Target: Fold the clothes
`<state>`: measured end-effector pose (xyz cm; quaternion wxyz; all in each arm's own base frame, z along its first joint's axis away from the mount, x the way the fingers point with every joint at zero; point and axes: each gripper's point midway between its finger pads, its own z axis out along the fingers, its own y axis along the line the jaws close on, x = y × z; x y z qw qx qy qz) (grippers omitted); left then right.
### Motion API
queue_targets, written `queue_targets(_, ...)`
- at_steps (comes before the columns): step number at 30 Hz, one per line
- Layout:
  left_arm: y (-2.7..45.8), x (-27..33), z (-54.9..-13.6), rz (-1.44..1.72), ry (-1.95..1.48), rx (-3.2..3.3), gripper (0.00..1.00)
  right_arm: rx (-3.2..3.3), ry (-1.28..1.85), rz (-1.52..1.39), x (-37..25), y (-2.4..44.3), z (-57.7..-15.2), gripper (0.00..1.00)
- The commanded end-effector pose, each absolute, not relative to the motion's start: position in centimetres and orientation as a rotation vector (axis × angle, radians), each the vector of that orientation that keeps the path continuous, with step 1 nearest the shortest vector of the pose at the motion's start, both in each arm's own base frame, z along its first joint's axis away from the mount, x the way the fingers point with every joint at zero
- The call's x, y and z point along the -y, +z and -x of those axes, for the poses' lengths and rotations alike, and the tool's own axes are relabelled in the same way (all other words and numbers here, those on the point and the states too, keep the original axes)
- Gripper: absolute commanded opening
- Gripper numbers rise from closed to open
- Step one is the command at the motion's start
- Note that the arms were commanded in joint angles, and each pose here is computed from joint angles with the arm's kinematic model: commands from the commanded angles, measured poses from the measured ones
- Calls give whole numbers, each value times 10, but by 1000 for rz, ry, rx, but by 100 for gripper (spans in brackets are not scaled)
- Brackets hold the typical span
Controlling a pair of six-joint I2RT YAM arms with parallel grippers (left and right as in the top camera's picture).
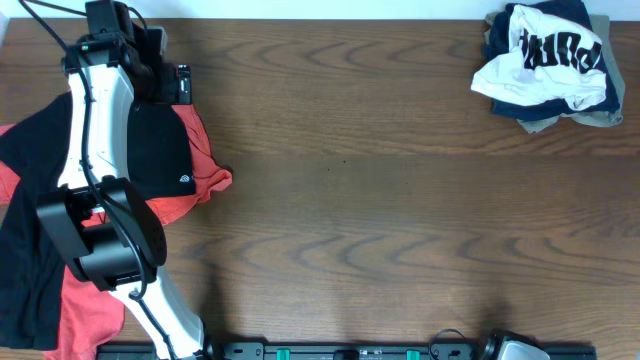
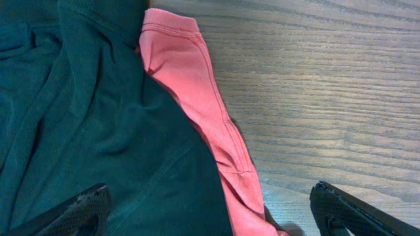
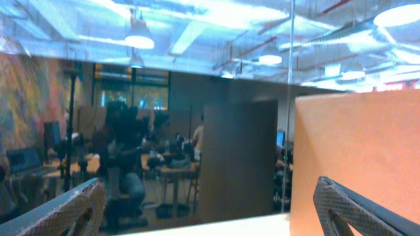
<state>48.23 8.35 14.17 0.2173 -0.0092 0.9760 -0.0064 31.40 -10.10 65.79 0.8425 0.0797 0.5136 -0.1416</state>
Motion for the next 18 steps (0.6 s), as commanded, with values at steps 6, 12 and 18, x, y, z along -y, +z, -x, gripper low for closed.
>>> queue_targets(6,143,-84,-481,39,-18,-2704,98,-1020,-279,-132,74,676,-261,99)
queue_targets(12,143,-84,-481,39,-18,-2704,98,-1109,-136,-56,32,623,-260,99)
queue_targets(18,143,-84,-481,39,-18,-2704,98,-1201,6,-16,8,516,-269,99)
